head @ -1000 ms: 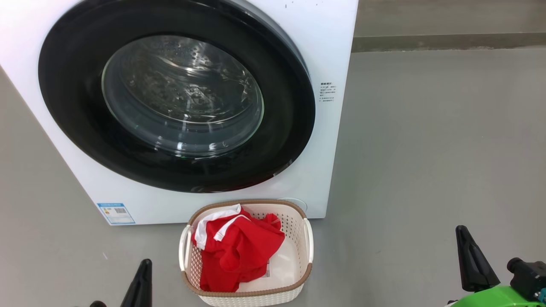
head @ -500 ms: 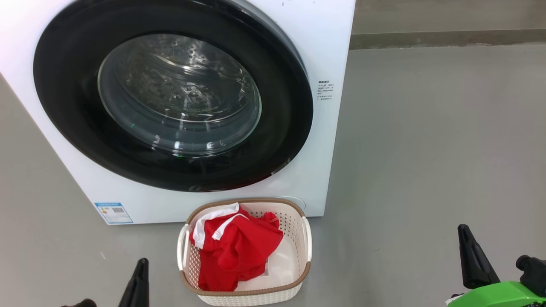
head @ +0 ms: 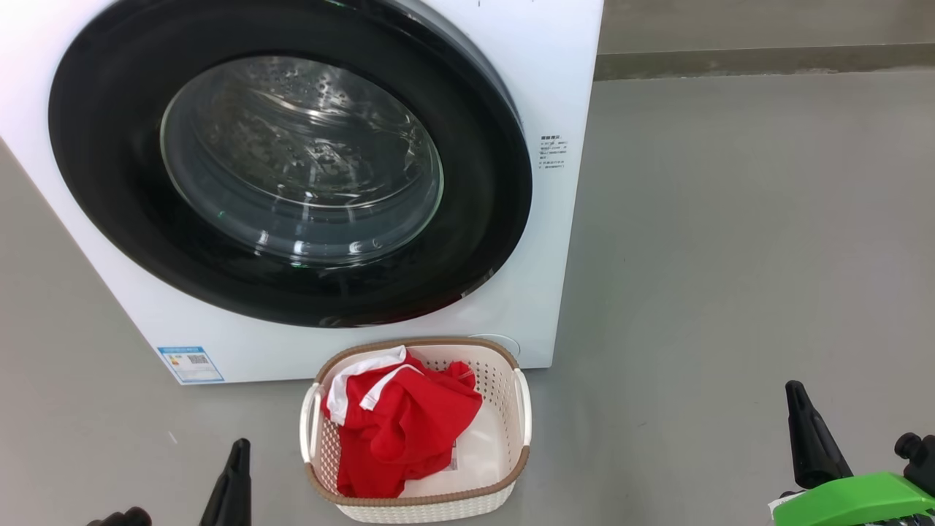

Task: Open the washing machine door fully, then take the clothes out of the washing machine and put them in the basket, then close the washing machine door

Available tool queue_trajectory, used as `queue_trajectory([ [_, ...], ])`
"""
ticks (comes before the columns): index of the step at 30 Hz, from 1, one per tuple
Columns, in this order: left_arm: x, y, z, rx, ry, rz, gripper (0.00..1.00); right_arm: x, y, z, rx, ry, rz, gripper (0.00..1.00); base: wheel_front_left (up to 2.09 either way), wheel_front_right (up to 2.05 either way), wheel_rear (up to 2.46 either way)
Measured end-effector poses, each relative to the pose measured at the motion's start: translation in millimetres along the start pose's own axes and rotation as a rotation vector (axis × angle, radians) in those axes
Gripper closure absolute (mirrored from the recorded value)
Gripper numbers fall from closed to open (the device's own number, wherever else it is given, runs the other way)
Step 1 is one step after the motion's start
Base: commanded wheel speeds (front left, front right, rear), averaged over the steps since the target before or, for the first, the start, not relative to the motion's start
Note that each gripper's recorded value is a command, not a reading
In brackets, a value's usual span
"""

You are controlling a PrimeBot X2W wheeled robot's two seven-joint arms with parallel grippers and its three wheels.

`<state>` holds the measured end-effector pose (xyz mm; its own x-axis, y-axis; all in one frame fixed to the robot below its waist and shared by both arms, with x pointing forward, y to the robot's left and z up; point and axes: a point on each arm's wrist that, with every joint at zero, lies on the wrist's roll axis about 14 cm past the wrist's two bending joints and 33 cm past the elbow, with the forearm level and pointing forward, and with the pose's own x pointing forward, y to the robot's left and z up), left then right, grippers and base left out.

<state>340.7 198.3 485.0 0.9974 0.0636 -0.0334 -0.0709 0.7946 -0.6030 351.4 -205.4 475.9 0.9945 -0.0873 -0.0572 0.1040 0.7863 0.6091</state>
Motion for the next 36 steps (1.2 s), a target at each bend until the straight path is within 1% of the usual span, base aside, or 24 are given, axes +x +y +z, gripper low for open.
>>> queue_trajectory([
  [36, 15, 1, -6, -0.402, 0.049, 0.029, 1.00, 8, -4, -2, 0.400, 0.037, -0.033, 1.00, 0.00, 0.00, 0.00],
])
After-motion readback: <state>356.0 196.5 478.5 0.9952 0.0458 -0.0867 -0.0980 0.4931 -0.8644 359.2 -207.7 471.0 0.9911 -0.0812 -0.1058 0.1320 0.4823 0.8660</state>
